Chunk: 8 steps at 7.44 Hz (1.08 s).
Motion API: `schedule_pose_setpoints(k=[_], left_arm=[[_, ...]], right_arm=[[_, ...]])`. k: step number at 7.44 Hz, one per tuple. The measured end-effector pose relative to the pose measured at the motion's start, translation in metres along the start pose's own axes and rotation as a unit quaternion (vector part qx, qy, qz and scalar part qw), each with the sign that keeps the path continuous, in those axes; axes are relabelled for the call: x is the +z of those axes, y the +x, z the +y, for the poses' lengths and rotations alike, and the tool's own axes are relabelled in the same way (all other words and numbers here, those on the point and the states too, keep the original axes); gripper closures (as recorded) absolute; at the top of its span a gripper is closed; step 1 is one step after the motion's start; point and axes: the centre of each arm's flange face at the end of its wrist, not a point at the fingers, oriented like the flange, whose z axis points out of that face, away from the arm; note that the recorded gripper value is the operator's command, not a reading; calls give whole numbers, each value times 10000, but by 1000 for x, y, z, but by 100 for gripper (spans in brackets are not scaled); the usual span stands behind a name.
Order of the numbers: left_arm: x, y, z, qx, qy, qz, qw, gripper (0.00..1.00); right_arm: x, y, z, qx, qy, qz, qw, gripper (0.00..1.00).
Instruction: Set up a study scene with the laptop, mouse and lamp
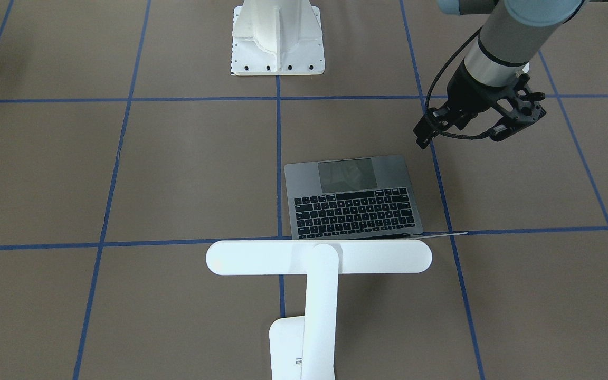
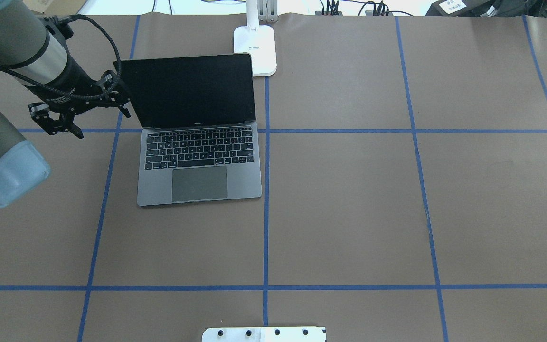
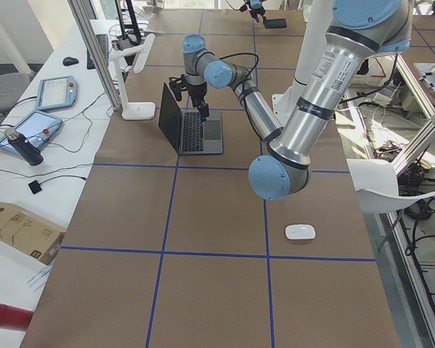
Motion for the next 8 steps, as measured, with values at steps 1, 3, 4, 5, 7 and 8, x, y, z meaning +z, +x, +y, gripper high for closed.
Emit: schedule_pose_setpoints(k=[1, 3, 4, 5, 7, 8], left_arm=[[0, 0, 0, -1, -1, -2, 10000, 0], [0, 0, 0, 0, -2, -3, 10000, 0], [0, 0, 0, 2, -1, 0, 10000, 0], [0, 0, 0, 3, -1, 1, 10000, 0], [1, -1, 0, -2, 2, -7, 10000, 0], [1, -1, 0, -5, 2, -12, 10000, 0]], right_arm=[[4, 2, 4, 40, -14, -38, 10000, 0], [9, 3, 11, 95, -35, -92, 9999, 0], [11, 3, 13, 116, -44, -112, 9999, 23], [12, 3, 15, 137, -51, -127, 9998, 69], [14, 3, 17, 166, -66, -144, 9997, 92], [15, 2, 19, 177, -74, -152, 9997, 92]])
